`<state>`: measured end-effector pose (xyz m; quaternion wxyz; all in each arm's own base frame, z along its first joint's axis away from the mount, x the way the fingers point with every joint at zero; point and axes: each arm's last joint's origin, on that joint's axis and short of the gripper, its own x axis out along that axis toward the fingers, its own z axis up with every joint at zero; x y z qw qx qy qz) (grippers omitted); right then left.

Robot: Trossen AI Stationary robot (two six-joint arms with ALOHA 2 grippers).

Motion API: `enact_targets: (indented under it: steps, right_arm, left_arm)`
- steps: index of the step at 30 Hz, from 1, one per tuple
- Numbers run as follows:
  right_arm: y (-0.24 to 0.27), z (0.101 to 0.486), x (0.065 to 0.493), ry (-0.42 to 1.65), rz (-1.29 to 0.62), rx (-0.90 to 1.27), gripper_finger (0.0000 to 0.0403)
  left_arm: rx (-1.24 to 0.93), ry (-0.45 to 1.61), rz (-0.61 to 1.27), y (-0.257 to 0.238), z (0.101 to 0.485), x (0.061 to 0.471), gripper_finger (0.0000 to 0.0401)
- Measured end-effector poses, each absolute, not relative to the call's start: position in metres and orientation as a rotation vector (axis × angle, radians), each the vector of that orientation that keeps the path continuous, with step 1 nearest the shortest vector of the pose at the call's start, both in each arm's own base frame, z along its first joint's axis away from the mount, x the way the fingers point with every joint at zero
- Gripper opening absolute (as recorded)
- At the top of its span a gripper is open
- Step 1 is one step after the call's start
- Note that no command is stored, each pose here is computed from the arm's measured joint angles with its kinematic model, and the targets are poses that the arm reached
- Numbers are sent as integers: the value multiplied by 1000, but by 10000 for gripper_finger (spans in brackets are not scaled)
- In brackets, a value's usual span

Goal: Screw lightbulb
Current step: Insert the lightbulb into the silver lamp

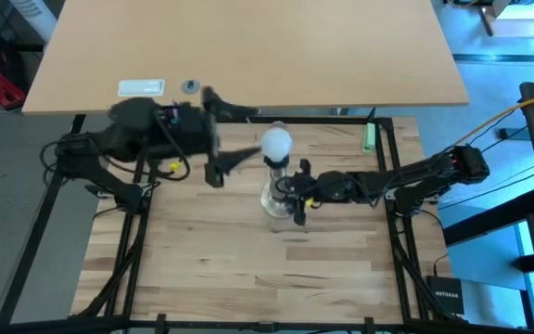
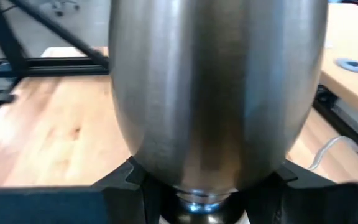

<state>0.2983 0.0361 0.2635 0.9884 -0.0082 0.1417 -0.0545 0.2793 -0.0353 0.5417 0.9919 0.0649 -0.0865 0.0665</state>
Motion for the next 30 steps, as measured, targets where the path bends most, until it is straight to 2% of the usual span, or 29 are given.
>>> enact_targets:
  steps: [4, 8, 14, 20, 30]
  right_arm:
    - [17, 263, 300, 286, -176, -9, 159]
    - [1, 263, 300, 291, -230, -20, 159]
    - [-4, 262, 300, 308, -246, -51, 159]
    - [-4, 261, 300, 318, -247, -56, 159]
    - [-4, 261, 299, 322, -258, -74, 159]
  left_arm:
    - [133, -64, 331, -51, 534, 271, 341]
    - [145, 8, 476, -87, 519, 281, 341]
    - [263, 48, 840, -122, 498, 321, 341]
    - [195, -87, 922, -112, 503, 343, 341]
    - [124, -136, 915, -92, 500, 352, 341]
